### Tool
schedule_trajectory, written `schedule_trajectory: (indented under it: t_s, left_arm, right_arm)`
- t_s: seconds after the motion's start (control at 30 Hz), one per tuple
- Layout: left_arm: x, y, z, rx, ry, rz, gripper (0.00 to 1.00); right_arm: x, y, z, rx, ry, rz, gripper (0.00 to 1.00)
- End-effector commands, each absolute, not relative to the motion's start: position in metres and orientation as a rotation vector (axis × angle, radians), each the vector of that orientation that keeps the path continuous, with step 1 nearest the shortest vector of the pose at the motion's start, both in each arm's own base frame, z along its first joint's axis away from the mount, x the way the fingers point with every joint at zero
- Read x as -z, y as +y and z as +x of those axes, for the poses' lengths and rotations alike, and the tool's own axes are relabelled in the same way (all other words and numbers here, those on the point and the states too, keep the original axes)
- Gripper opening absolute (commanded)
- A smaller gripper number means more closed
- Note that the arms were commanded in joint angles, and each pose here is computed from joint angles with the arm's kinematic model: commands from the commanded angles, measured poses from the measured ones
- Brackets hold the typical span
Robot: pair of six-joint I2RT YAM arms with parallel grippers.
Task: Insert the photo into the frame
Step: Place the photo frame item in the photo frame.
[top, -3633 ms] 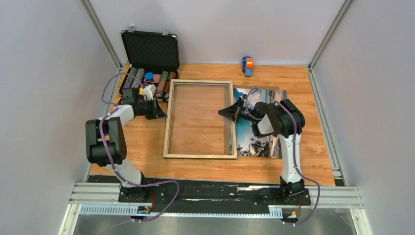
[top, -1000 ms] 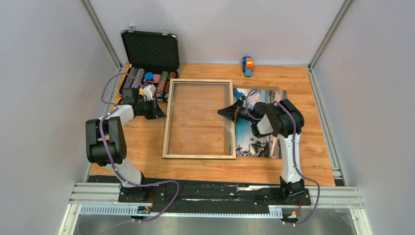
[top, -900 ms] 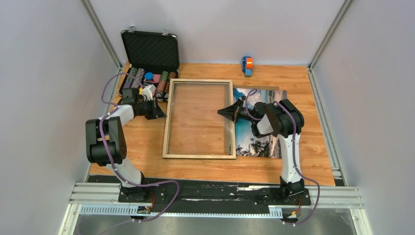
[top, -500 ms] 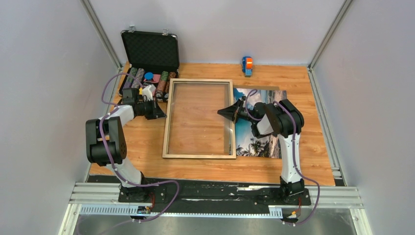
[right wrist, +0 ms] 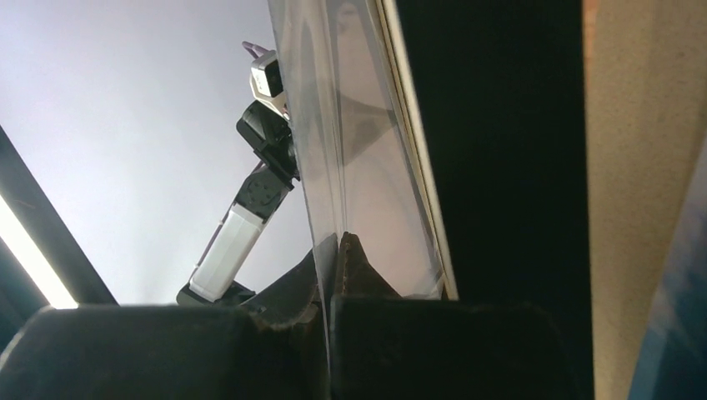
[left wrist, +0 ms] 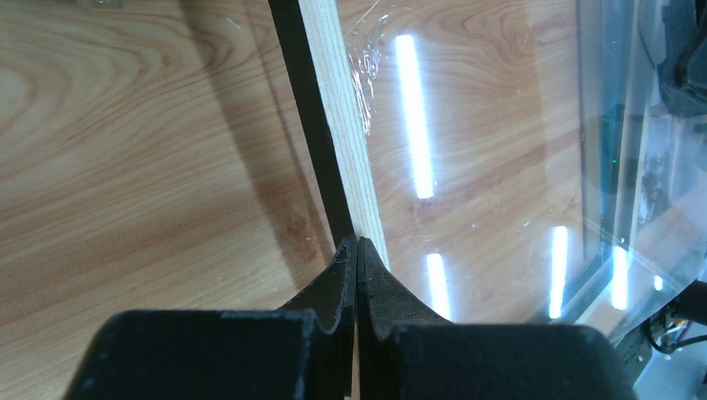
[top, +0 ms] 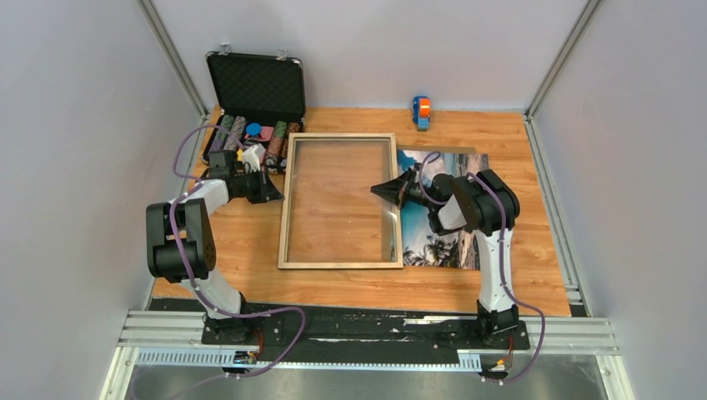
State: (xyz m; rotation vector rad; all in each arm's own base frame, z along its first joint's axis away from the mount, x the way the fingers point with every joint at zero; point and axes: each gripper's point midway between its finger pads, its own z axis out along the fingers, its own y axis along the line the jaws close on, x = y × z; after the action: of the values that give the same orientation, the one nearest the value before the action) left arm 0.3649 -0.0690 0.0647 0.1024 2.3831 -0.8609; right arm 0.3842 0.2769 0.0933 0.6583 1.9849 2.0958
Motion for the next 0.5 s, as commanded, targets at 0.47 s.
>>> schedule_trajectory:
  t_s: [0.47]
  left_arm:
    - [-0.0558,-0.0601,0.3628,0.793,2.41,0.06,0.0]
  right_arm:
    - [-0.1215,0.2698,0.408,-2.004,1.884,0.694,0.0]
